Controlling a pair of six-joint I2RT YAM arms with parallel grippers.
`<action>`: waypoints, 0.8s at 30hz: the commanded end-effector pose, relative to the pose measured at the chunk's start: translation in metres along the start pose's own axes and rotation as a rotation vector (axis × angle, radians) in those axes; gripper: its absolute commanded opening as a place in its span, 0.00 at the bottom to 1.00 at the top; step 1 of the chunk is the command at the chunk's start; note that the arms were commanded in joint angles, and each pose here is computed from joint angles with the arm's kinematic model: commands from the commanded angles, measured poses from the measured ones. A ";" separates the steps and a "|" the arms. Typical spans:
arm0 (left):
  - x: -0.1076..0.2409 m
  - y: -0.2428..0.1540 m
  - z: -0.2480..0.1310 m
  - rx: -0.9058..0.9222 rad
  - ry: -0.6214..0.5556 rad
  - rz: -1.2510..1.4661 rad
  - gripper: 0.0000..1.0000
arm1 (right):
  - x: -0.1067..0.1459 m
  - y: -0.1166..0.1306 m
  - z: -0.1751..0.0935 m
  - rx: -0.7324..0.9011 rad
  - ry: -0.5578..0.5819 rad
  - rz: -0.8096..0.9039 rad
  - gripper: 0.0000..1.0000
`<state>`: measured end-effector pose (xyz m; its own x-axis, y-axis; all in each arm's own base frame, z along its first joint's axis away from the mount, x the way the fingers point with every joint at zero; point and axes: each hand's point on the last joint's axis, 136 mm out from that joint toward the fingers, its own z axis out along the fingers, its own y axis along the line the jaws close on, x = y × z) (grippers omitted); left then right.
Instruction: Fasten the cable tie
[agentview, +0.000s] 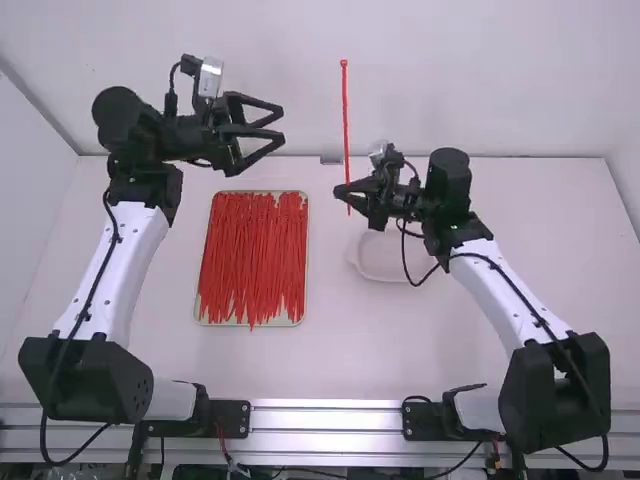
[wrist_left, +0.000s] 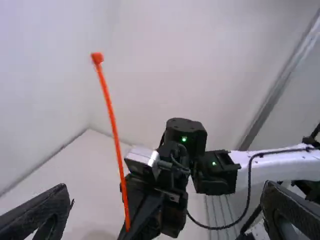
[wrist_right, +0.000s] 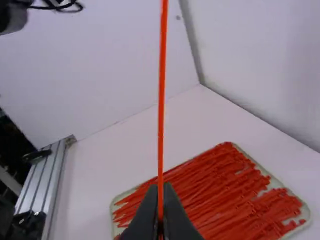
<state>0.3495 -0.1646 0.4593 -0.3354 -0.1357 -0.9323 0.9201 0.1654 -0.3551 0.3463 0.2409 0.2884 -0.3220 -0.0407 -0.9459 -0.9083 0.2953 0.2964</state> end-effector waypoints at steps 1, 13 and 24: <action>-0.009 0.017 -0.005 -0.101 -0.043 0.079 0.99 | 0.000 -0.020 0.004 0.126 0.000 0.038 0.00; -0.007 0.055 -0.011 -0.288 -0.098 -0.030 0.99 | 0.024 -0.066 0.006 0.510 0.055 0.139 0.00; -0.003 0.057 -0.002 -0.304 -0.098 -0.051 0.99 | 0.036 -0.073 0.009 0.816 0.120 0.088 0.00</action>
<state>0.4034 -0.1472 0.4317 -0.3816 -0.2452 -0.8912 0.7828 0.4270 -0.4526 0.3901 0.2380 0.2212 -0.4830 -0.0831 -0.8717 -0.5264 0.8230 0.2133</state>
